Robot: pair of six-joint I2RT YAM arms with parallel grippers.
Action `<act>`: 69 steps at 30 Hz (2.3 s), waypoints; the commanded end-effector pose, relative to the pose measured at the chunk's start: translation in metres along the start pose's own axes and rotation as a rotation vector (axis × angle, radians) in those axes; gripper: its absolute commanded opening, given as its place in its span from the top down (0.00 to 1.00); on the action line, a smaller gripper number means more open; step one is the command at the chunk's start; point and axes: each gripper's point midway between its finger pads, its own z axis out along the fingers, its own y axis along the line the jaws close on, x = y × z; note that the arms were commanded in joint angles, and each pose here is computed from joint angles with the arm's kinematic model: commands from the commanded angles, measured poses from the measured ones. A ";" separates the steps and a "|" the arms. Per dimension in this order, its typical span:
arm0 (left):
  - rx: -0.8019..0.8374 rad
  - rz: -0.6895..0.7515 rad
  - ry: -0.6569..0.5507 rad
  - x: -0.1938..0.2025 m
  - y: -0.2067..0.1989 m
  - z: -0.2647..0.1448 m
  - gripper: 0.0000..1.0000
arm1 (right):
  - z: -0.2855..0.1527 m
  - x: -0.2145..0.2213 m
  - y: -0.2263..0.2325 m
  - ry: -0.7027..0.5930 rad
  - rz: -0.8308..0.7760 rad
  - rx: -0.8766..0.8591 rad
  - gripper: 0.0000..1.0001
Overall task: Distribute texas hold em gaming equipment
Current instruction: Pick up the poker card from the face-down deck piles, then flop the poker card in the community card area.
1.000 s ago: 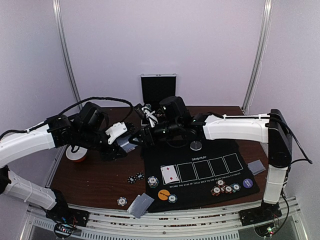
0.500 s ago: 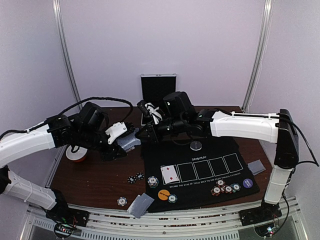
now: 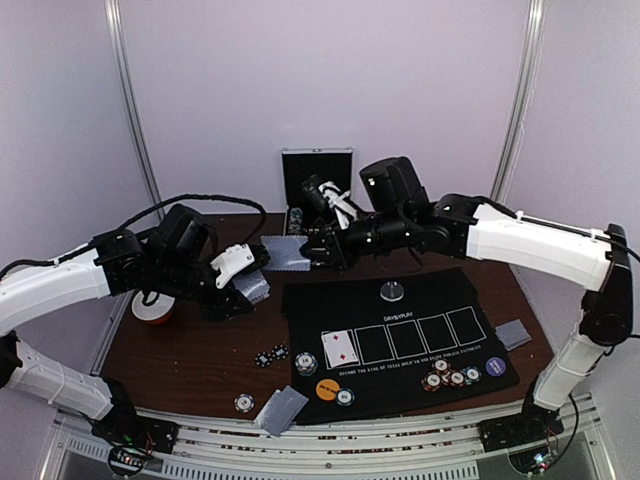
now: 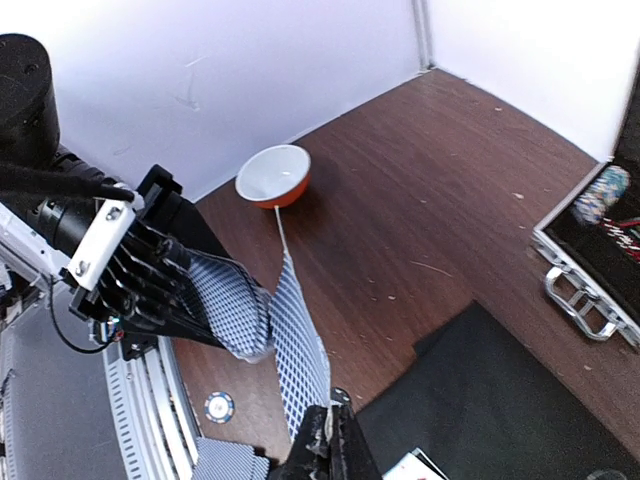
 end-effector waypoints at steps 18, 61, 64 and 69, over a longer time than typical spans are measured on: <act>-0.031 -0.008 -0.044 -0.013 0.007 -0.002 0.59 | -0.067 0.170 -0.146 0.763 -0.561 1.044 1.00; -0.041 -0.004 -0.037 -0.008 0.008 -0.002 0.59 | -0.020 0.294 -0.095 1.022 -0.748 0.479 0.96; -0.040 -0.004 -0.036 -0.008 0.008 -0.002 0.59 | -0.023 0.295 -0.093 1.032 -0.745 0.463 0.87; -0.034 -0.003 -0.032 -0.007 0.007 -0.002 0.59 | -0.027 0.291 -0.086 1.026 -0.741 0.444 0.71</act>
